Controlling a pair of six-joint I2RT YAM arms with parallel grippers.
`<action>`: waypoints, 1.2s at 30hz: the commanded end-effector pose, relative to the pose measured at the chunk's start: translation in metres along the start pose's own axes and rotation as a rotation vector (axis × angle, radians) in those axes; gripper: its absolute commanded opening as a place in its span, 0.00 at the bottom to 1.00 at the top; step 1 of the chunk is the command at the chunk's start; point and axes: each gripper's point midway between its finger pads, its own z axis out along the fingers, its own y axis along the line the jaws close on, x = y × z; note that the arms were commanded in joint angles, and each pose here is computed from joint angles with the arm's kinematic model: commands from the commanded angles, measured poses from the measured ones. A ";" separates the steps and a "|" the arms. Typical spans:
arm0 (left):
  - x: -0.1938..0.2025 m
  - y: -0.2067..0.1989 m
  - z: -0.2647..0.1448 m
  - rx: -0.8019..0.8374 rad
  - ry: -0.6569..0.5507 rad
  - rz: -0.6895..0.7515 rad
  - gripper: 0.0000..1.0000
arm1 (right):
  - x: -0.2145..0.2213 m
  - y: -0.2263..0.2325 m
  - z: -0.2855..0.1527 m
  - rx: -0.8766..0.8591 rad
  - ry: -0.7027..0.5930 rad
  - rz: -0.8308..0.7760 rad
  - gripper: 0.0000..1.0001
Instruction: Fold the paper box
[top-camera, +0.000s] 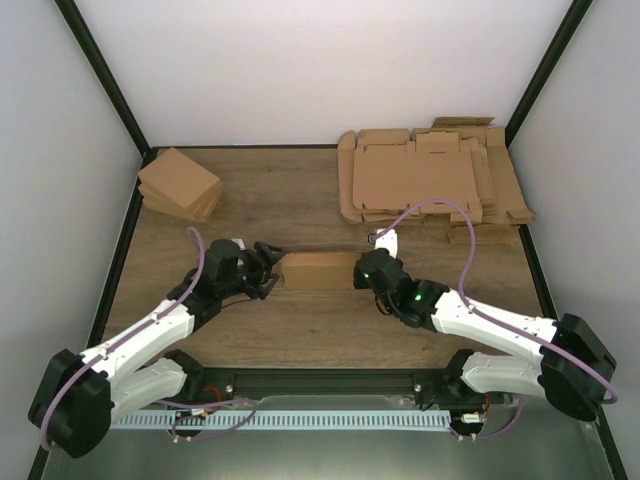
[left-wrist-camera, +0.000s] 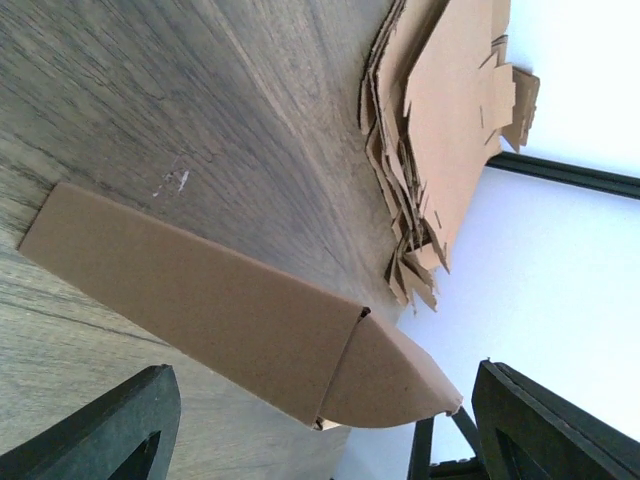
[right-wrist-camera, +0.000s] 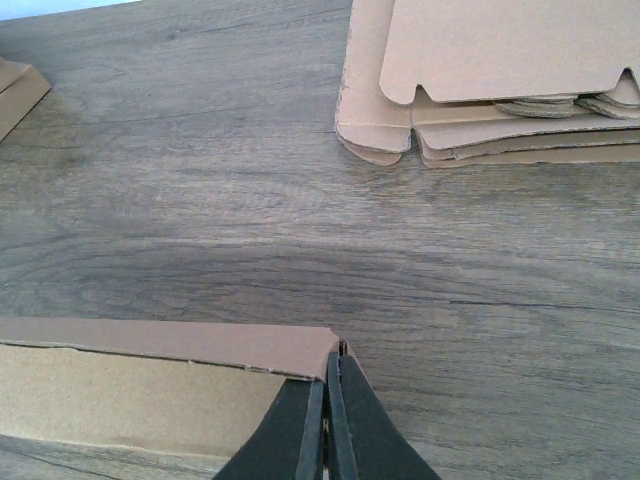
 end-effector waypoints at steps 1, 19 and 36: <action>-0.002 -0.019 -0.002 0.115 -0.001 -0.076 0.81 | 0.073 -0.025 0.002 0.063 0.258 -0.118 0.01; -0.004 0.001 0.009 0.033 -0.006 -0.077 0.40 | 0.077 -0.025 0.005 0.062 0.275 -0.132 0.01; -0.013 0.005 0.006 -0.017 -0.061 -0.050 0.39 | 0.045 -0.009 -0.017 0.005 0.254 -0.111 0.27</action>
